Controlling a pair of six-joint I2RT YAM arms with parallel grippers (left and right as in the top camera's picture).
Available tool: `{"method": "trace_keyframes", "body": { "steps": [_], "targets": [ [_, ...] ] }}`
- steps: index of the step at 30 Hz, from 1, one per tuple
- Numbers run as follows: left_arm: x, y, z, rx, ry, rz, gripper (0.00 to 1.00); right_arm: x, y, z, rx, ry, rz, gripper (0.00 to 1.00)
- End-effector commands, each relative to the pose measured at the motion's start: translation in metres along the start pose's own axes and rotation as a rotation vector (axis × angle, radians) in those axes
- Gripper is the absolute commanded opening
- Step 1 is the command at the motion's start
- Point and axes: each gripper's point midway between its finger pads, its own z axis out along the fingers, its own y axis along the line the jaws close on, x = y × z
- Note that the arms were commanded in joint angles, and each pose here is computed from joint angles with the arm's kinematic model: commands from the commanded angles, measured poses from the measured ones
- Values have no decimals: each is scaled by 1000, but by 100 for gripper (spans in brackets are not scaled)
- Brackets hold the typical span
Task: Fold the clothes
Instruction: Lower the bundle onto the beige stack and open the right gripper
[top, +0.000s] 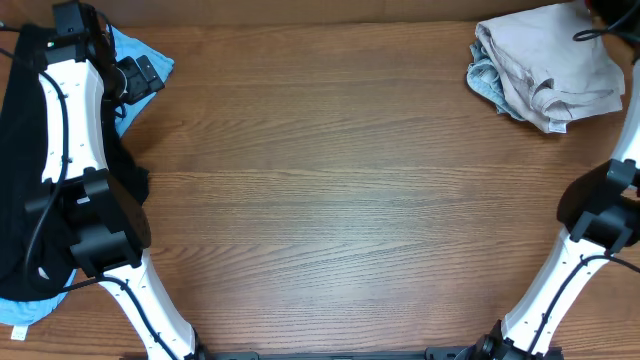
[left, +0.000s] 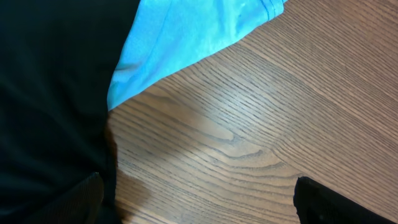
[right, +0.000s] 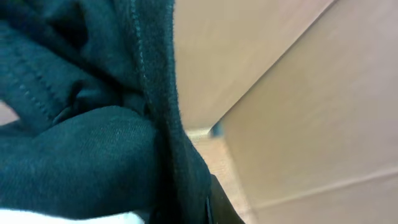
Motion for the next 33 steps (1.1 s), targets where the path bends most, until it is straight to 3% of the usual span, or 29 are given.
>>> {"method": "trace_keyframes", "body": {
  "steps": [1,7,15,22,23,24,26,29,33],
  "targets": [
    [-1,-6,-5,17,-9,-7,100,4,12,3,-1,27,95,4],
    [-1,-6,-5,17,-9,-7,100,27,59,9,-82,131,117,4],
    [-1,-6,-5,17,-8,-6,100,12,112,0,-131,127,67,4],
    [-1,-6,-5,17,-8,-6,100,28,147,-6,-187,208,77,4],
    [-1,-6,-5,17,-9,-7,100,36,152,-4,-196,231,83,8],
    [-1,-6,-5,17,-9,-6,100,41,155,-3,-200,249,92,24],
    [-1,-6,-5,17,-8,-6,100,55,163,-2,-221,296,89,100],
    [0,-6,-5,16,-3,-7,100,68,176,-16,-296,365,100,100],
    [1,-6,-5,15,-1,-7,100,43,196,-58,-511,351,141,100]
  ]
}}
